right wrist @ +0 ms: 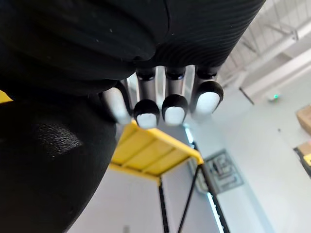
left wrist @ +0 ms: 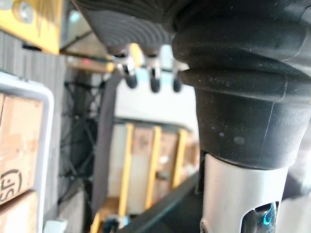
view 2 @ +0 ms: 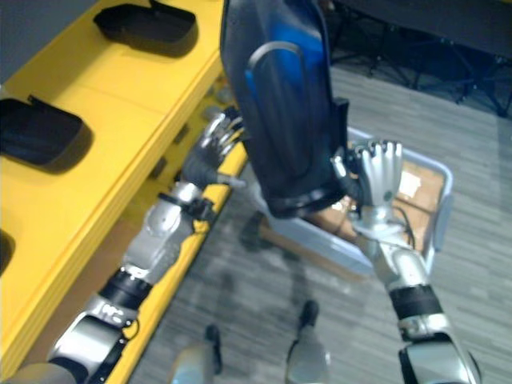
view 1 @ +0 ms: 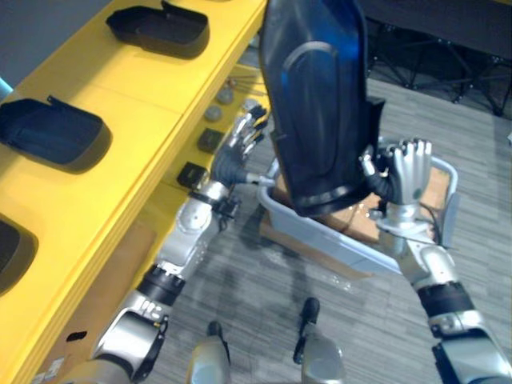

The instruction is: Walk over and take plastic housings, then place them on the shelf

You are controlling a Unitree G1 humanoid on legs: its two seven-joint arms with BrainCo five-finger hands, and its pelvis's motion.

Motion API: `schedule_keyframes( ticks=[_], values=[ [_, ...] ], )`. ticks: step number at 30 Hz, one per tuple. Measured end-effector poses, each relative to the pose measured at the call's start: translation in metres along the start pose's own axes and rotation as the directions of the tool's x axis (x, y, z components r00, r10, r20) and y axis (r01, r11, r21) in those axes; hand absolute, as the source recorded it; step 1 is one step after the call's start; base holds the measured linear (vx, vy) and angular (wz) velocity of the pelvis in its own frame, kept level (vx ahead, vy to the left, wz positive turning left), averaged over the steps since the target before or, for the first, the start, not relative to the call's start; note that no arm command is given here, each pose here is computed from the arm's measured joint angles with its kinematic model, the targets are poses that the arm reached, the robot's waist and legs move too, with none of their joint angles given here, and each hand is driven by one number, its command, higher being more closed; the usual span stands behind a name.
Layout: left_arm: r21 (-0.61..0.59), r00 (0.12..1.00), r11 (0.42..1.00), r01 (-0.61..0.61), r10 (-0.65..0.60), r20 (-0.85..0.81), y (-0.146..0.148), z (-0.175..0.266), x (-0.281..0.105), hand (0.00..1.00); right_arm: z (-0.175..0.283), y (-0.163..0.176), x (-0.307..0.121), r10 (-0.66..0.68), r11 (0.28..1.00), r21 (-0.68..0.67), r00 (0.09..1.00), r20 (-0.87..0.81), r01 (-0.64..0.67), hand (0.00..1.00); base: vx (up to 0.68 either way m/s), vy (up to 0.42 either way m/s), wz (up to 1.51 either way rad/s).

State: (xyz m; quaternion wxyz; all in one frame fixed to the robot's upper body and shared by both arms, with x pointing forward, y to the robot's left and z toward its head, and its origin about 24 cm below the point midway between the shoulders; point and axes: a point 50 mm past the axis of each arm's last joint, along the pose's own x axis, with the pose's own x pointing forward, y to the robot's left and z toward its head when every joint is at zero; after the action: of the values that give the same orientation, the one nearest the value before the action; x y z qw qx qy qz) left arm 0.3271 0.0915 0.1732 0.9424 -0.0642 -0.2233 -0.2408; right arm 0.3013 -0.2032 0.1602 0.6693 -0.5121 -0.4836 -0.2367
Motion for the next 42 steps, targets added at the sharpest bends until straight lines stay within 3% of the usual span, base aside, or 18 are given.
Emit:
schedule_keyframes(
  ticks=[19,34,35,42],
  values=[
    [-0.125,0.99,0.983,0.132,-0.137,-0.031,-0.031,-0.014,0.001,0.0,0.006,0.007,0.007,0.023,1.0,0.017,0.998,0.061,-0.024,1.0,0.0,0.0,0.0],
    [-0.111,0.989,0.984,0.141,-0.145,-0.033,-0.04,-0.019,0.003,0.0,0.007,0.018,0.002,0.083,0.996,0.023,0.994,0.066,-0.085,1.0,0.0,0.0,0.0],
    [-0.11,0.991,0.986,0.123,-0.127,-0.036,-0.039,-0.019,0.003,1.0,0.008,0.018,0.001,0.085,0.996,0.024,0.994,0.065,-0.087,1.0,0.0,0.0,0.0],
    [-0.105,0.999,0.994,0.004,-0.008,-0.04,-0.033,-0.02,0.004,1.0,0.014,0.022,-0.001,0.083,0.994,0.061,0.995,0.057,-0.087,1.0,0.0,0.0,0.0]
  ],
)
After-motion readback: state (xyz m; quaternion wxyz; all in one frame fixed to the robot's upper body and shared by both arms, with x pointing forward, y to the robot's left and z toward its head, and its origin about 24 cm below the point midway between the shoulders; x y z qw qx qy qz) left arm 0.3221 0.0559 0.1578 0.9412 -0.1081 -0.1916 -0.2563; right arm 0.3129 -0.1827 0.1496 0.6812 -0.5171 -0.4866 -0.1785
